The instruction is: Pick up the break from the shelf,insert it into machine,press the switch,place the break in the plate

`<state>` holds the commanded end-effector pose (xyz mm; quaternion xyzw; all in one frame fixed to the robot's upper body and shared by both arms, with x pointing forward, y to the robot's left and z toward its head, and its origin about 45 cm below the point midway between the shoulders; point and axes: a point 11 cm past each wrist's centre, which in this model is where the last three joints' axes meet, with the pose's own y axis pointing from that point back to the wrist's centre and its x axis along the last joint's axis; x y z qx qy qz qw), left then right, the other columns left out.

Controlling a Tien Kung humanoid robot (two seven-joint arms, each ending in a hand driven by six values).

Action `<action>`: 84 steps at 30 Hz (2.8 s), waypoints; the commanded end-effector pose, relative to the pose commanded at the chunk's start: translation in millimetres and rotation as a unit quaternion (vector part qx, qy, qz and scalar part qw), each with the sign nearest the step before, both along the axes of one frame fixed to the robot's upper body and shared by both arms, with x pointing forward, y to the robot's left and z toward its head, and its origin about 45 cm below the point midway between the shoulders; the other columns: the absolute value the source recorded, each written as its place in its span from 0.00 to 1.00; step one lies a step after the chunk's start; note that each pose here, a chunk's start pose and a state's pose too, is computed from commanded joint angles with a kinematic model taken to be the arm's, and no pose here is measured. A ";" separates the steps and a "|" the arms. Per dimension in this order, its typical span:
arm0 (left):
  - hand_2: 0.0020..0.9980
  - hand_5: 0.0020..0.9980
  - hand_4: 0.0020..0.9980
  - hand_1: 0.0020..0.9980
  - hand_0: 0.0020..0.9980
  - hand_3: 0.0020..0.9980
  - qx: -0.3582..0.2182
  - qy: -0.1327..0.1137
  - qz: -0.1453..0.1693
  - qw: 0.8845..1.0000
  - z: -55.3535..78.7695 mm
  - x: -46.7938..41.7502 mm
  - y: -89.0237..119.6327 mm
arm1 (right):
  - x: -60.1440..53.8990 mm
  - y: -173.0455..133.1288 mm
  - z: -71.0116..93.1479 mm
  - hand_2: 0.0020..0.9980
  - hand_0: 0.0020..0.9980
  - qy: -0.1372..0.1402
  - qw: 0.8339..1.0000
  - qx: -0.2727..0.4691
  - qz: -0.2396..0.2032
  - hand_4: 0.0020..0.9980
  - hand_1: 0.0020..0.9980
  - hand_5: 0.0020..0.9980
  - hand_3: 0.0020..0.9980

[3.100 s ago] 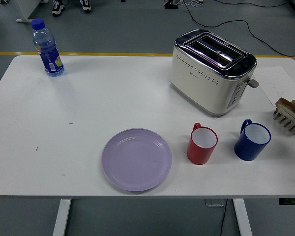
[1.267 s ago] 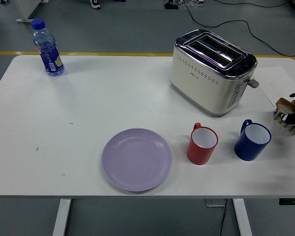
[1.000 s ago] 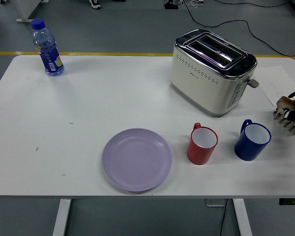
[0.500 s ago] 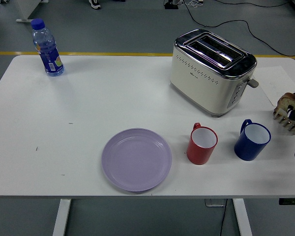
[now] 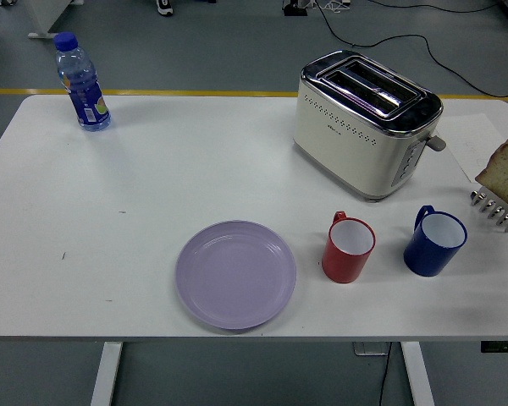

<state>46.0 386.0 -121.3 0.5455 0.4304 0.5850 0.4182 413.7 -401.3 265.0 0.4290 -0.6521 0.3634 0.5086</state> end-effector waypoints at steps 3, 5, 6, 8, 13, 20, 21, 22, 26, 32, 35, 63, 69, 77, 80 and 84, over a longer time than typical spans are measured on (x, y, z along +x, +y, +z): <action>0.73 0.92 0.33 0.72 0.69 0.58 0.000 0.000 0.000 1.000 0.1 -0.1 0.5 | -0.6 -2.0 17.2 0.41 0.35 -0.025 1.000 -0.004 0.006 0.32 0.36 0.00 0.51; 0.73 0.92 0.33 0.71 0.69 0.58 0.001 0.000 0.000 1.000 0.2 -0.1 0.7 | -1.0 -2.7 28.2 0.40 0.32 -0.039 0.999 -0.007 0.010 0.33 0.33 0.00 0.49; 0.73 0.92 0.33 0.71 0.69 0.58 0.001 0.000 0.000 1.000 0.2 -0.1 0.8 | -1.1 -2.8 30.8 0.40 0.32 -0.043 0.999 -0.007 0.011 0.33 0.33 0.00 0.49; 0.73 0.92 0.33 0.71 0.69 0.58 0.001 0.001 0.000 1.000 0.3 -0.2 1.0 | -1.5 -2.9 41.1 0.40 0.32 -0.057 0.998 -0.007 0.015 0.33 0.33 0.00 0.49; 0.73 0.92 0.33 0.72 0.69 0.58 0.002 0.001 -0.001 1.000 0.4 -0.5 1.7 | -2.7 -1.6 68.4 0.36 0.27 -0.094 0.995 -0.002 0.025 0.37 0.28 0.00 0.47; 0.73 0.92 0.33 0.71 0.69 0.58 0.003 0.000 -0.001 1.000 0.9 0.8 2.8 | 0.5 8.6 111.9 0.34 0.25 -0.142 0.989 0.009 0.044 0.38 0.25 0.00 0.44; 0.73 0.92 0.33 0.71 0.69 0.58 0.003 0.000 -0.001 1.000 0.9 0.9 2.9 | 0.8 9.1 113.3 0.34 0.25 -0.143 0.989 0.010 0.044 0.38 0.25 0.00 0.44; 0.73 0.92 0.33 0.71 0.69 0.58 0.003 0.000 -0.001 1.000 1.1 1.6 3.2 | 2.8 12.1 120.4 0.34 0.25 -0.147 0.988 0.012 0.048 0.38 0.25 0.00 0.44; 0.73 0.92 0.33 0.71 0.69 0.58 0.004 -0.001 -0.001 1.000 1.6 3.1 4.2 | 10.3 23.9 142.7 0.33 0.22 -0.157 0.985 0.025 0.064 0.37 0.22 0.00 0.42; 0.73 0.92 0.33 0.72 0.69 0.58 0.004 -0.001 -0.001 1.000 2.0 4.5 5.1 | 20.4 45.7 166.9 0.32 0.20 -0.172 0.980 0.047 0.091 0.36 0.21 0.00 0.42; 0.73 0.92 0.33 0.72 0.69 0.58 0.005 -0.001 -0.002 1.000 2.3 5.2 5.6 | 25.4 59.2 178.0 0.32 0.20 -0.182 0.976 0.056 0.105 0.35 0.20 0.00 0.42; 0.73 0.92 0.33 0.72 0.69 0.57 0.015 -0.002 -0.007 1.000 4.9 11.0 11.8 | 80.6 176.0 167.0 0.31 0.19 -0.124 0.967 0.120 0.189 0.34 0.19 0.00 0.41; 0.73 0.92 0.33 0.72 0.69 0.57 0.015 -0.002 -0.009 1.000 5.3 12.3 12.2 | 84.5 193.3 154.5 0.30 0.19 -0.107 0.966 0.117 0.202 0.34 0.19 0.00 0.41; 0.73 0.92 0.33 0.72 0.69 0.57 0.016 -0.002 -0.011 1.000 5.5 13.4 12.4 | 89.1 203.6 141.2 0.30 0.18 -0.093 0.968 0.113 0.203 0.34 0.18 0.00 0.40; 0.73 0.92 0.33 0.72 0.69 0.57 0.016 -0.001 -0.012 1.000 5.6 13.8 12.5 | 90.7 203.9 135.4 0.30 0.18 -0.087 0.970 0.111 0.200 0.34 0.18 0.00 0.40; 0.73 0.92 0.33 0.72 0.69 0.57 0.016 -0.002 -0.012 1.000 5.7 14.3 12.6 | 93.1 203.3 127.9 0.30 0.18 -0.079 0.972 0.107 0.193 0.34 0.18 0.00 0.40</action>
